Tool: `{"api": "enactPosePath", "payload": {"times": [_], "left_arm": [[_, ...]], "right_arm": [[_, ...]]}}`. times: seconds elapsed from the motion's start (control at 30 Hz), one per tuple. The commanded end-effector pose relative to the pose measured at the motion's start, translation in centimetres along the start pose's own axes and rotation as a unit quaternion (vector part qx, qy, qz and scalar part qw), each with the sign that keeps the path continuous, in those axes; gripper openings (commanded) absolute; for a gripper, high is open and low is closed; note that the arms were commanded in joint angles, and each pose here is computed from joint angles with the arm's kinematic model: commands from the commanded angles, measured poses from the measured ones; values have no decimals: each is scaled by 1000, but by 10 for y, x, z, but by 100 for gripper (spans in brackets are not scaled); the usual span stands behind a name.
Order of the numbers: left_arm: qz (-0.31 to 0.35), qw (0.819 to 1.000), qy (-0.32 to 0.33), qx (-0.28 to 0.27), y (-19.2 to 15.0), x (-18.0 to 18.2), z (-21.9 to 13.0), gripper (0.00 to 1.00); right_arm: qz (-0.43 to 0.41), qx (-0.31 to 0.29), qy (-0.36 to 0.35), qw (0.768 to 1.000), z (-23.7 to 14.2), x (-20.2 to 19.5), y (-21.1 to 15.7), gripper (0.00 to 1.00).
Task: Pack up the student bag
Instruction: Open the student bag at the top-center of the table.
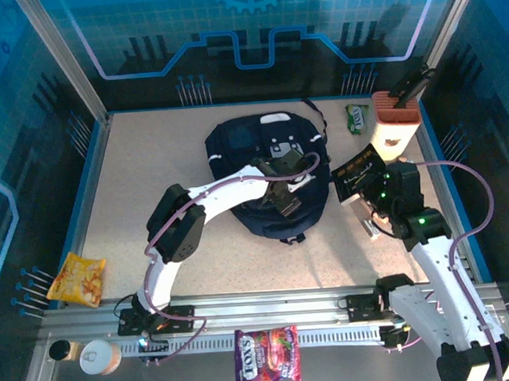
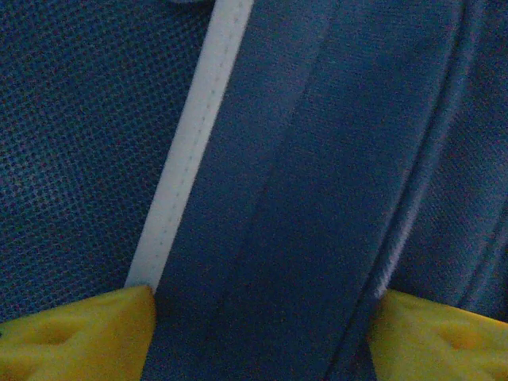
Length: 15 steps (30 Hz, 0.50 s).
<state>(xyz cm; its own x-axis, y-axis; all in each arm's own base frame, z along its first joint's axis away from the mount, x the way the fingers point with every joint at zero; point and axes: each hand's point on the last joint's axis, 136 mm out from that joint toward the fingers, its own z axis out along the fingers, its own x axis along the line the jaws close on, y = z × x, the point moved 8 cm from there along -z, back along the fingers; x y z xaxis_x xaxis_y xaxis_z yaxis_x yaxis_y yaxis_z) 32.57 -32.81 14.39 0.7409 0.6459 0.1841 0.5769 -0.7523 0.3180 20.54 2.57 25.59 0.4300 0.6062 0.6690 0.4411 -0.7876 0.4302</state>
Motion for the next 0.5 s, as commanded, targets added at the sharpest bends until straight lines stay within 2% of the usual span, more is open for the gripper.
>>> {"api": "enactPosePath", "payload": {"times": [0.0,0.07,0.23,0.47], "left_arm": [[16,999,48,0,11,9,-2,62],[7,999,54,2,13,10,-2,49],[-10,999,44,-6,18,10,-8,28],[-33,997,30,-56,33,16,-43,7]], "right_arm": [[10,-37,28,999,-9,8,12,3],[12,-37,28,999,-9,8,12,3],[11,-40,27,999,-11,8,13,3],[6,-50,18,999,-17,5,14,3]]}}
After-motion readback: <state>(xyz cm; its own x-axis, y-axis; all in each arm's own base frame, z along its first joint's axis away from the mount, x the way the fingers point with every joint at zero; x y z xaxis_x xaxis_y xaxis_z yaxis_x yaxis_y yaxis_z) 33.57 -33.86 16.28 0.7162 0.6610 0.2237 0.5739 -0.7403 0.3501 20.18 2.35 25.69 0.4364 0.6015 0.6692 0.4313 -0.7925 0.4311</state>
